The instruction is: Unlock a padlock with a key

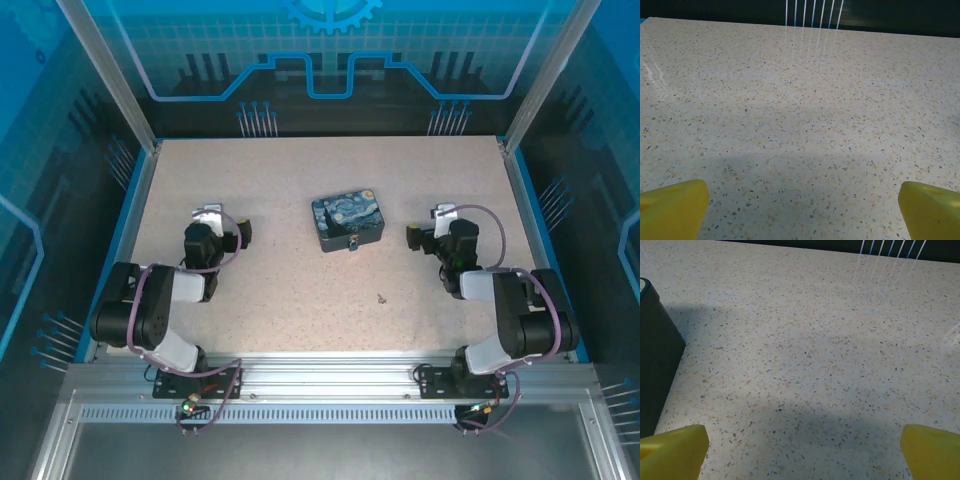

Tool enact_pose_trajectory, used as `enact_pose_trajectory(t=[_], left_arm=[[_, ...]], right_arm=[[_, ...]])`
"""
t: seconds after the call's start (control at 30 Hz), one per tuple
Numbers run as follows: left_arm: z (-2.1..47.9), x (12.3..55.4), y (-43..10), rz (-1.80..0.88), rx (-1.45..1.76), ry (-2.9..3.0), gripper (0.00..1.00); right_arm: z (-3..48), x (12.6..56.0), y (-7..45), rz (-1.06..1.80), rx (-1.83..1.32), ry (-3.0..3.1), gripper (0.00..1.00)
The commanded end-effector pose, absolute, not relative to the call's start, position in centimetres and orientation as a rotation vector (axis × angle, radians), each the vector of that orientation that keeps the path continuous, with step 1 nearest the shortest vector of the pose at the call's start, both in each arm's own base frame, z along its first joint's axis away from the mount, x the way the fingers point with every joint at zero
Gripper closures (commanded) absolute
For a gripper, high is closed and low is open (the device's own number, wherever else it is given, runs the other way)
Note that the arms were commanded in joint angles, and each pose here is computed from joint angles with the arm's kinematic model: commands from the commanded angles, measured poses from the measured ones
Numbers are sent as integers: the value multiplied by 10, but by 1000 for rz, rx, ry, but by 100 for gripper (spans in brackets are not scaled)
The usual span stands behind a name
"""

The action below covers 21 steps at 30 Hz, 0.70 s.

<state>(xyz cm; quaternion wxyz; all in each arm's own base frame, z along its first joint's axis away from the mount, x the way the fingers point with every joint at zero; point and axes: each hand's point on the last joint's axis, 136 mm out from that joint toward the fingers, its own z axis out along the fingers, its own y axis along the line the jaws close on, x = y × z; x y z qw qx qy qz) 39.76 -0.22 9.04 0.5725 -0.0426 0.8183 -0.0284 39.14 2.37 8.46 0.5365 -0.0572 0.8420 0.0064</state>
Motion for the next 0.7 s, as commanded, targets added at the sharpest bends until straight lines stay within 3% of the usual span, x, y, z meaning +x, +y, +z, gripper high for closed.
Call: enact_pose_trajectory(t=[0.0, 0.67], left_arm=[[96, 399, -1, -67, -85, 1906, 1], [96, 399, -2, -67, -85, 1906, 1]], right_arm=[[94, 398, 28, 18, -147, 1969, 0], [94, 398, 28, 22, -147, 1970, 0]])
